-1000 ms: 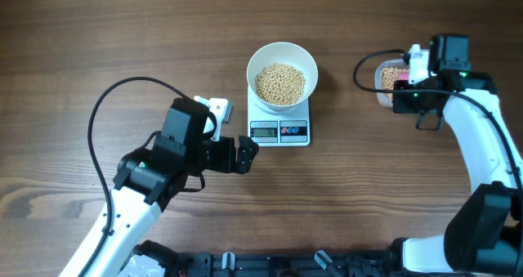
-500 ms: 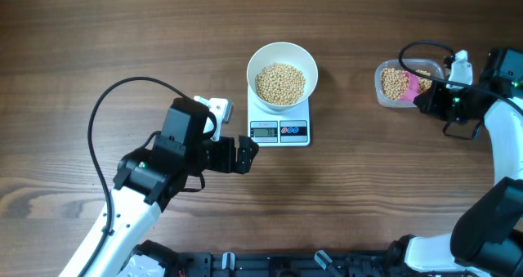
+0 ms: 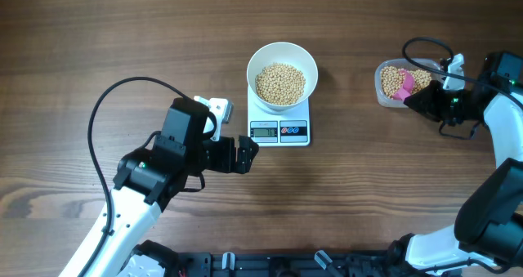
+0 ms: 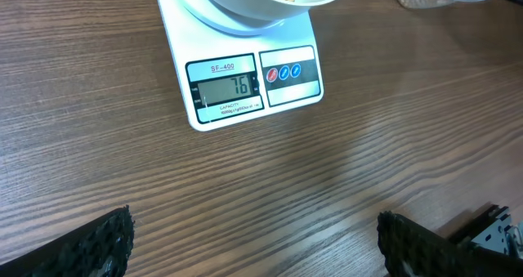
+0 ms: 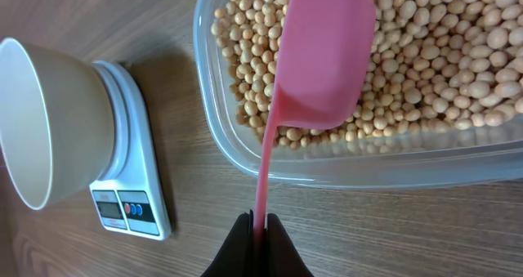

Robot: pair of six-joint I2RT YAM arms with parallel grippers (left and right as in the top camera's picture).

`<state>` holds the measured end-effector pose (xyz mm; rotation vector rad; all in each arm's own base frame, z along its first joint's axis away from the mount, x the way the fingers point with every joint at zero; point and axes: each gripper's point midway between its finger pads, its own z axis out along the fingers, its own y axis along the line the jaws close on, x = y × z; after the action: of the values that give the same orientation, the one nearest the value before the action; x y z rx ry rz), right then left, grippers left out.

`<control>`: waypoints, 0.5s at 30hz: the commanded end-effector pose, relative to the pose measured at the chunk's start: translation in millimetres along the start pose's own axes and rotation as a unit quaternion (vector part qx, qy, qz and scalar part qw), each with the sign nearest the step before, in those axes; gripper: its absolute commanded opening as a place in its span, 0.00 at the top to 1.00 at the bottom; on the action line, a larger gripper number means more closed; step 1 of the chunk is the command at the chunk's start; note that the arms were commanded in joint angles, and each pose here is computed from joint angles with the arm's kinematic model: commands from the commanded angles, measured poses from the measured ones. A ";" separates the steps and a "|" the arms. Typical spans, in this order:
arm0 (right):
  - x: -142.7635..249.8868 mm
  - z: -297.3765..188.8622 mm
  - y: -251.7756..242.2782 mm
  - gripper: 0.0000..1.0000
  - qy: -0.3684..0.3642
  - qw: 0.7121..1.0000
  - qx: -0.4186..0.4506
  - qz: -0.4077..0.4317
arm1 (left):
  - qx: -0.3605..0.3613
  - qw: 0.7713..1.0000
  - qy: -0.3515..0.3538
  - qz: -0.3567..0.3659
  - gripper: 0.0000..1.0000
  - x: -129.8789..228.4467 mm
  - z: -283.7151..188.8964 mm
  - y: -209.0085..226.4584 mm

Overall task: Scoop item into bowl and weigh 150g on scale
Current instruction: 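Drag the pink scoop through the soybeans to fill it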

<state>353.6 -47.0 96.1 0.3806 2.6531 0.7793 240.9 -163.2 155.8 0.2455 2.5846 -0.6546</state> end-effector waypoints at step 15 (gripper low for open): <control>-0.6 -7.2 -14.4 0.96 -0.008 0.990 -0.105 0.094 | 0.004 1.000 -0.005 0.009 0.00 -4.2 -1.8 -1.5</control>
<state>346.9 -67.0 92.0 0.5580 2.5816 0.9480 240.9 -163.2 155.8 0.2455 2.5846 -0.6546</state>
